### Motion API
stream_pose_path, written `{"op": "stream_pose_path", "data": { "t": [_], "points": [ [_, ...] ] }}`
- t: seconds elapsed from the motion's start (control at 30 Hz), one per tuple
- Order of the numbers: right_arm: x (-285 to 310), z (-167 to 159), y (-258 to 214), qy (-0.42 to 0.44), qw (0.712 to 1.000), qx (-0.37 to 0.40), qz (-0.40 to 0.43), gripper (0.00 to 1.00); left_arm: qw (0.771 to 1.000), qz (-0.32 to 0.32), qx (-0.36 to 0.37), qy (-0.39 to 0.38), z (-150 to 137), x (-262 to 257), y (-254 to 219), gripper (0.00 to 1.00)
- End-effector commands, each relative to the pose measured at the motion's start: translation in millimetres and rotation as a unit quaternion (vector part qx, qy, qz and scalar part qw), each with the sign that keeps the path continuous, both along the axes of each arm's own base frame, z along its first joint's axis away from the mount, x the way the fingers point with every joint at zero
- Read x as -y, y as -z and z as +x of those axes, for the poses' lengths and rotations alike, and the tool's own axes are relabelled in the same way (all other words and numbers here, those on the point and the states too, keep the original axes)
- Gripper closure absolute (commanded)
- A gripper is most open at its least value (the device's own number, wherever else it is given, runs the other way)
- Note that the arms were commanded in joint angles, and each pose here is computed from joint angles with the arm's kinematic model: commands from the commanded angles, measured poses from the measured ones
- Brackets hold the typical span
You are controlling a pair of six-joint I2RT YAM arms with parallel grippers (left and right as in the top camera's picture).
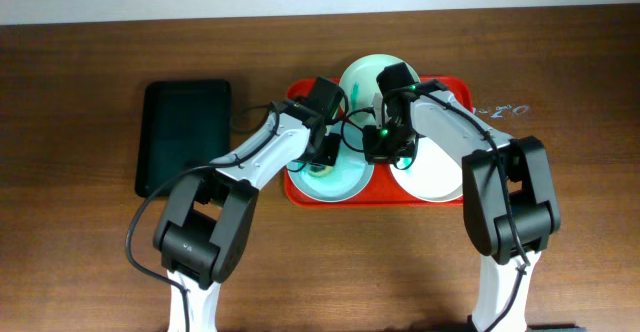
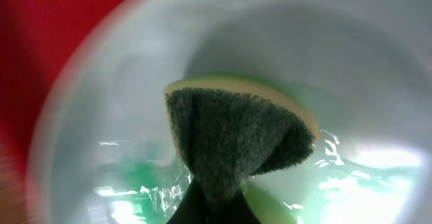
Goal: Clean dirty plates on tray and stack at the side
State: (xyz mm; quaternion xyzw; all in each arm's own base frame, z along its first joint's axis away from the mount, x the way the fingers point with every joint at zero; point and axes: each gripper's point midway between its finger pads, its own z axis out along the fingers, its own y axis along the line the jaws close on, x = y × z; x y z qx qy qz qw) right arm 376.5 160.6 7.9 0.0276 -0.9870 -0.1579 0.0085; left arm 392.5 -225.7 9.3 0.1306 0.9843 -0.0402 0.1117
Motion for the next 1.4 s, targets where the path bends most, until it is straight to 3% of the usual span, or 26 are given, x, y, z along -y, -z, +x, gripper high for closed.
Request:
{"op": "stream_pose_path", "data": {
  "t": [0.0,0.1,0.17,0.23,0.33,0.43,0.53,0.57,0.6,0.73,0.8,0.87,0.97,1.03,1.1,1.2,1.23,1.3,1.33,1.37],
  "points": [
    [3,-4,7,-0.006,1.000,-0.010,-0.007,0.96,0.976,0.185,0.093,-0.070,31,-79,-16,1.00],
    [3,-4,7,-0.006,1.000,-0.010,-0.008,0.96,0.970,0.181,0.118,-0.110,31,-85,-42,1.00],
    [3,-4,7,-0.006,1.000,-0.010,-0.007,0.96,0.994,0.034,0.071,-0.078,12,-38,-64,1.00],
    [3,-4,7,-0.006,1.000,-0.010,-0.007,0.96,0.988,-0.153,-0.034,0.014,-30,31,-77,1.00],
    [3,-5,7,-0.006,1.000,-0.011,-0.008,0.96,0.992,-0.098,-0.085,0.000,-58,7,-20,1.00],
    [3,-6,7,-0.006,1.000,-0.013,-0.008,0.96,0.998,-0.001,-0.054,-0.026,-59,-34,15,1.00],
    [3,-6,7,-0.006,1.000,-0.014,-0.009,0.96,0.992,0.111,0.004,-0.052,-42,-75,11,1.00],
    [3,-6,7,-0.007,1.000,-0.014,-0.009,0.96,0.980,0.169,0.054,-0.091,-24,-96,-4,1.00],
    [3,-6,7,-0.008,1.000,-0.013,-0.008,0.96,0.975,0.181,0.081,-0.099,-10,-97,-20,1.00],
    [3,-8,5,-0.043,0.999,-0.008,-0.008,0.96,0.978,0.087,0.153,-0.112,45,-56,-87,1.00],
    [5,1,-7,-0.044,0.999,0.013,-0.016,0.96,0.983,0.012,0.147,-0.107,58,-38,-111,1.00],
    [17,16,-39,-0.042,0.996,0.055,-0.059,0.96,0.984,-0.027,0.124,-0.127,67,-56,-125,1.00],
    [38,44,-117,-0.066,0.955,0.174,-0.232,0.96,0.971,0.018,0.067,-0.228,63,-161,-112,1.00],
    [34,59,-170,-0.073,0.892,0.263,-0.360,0.96,0.958,0.030,0.041,-0.282,55,-214,-108,1.00],
    [23,62,-206,-0.071,0.836,0.323,-0.438,0.96,0.950,0.034,0.026,-0.308,48,-239,-105,1.00],
    [8,48,-282,-0.030,0.685,0.426,-0.591,0.96,0.947,0.038,0.017,-0.318,43,-248,-103,1.00],
    [1,43,-296,-0.026,0.653,0.442,-0.614,0.96,0.947,0.038,0.017,-0.318,43,-248,-103,1.00],
    [-17,37,-304,-0.061,0.634,0.446,-0.629,0.96,0.947,0.038,0.016,-0.318,43,-248,-103,1.00],
    [-21,38,-302,-0.060,0.640,0.451,-0.620,0.96,0.947,0.039,0.015,-0.318,43,-248,-102,1.00],
    [-29,43,-285,-0.084,0.677,0.445,-0.581,0.96,0.947,0.040,0.011,-0.318,40,-248,-99,1.00]
  ]
}}
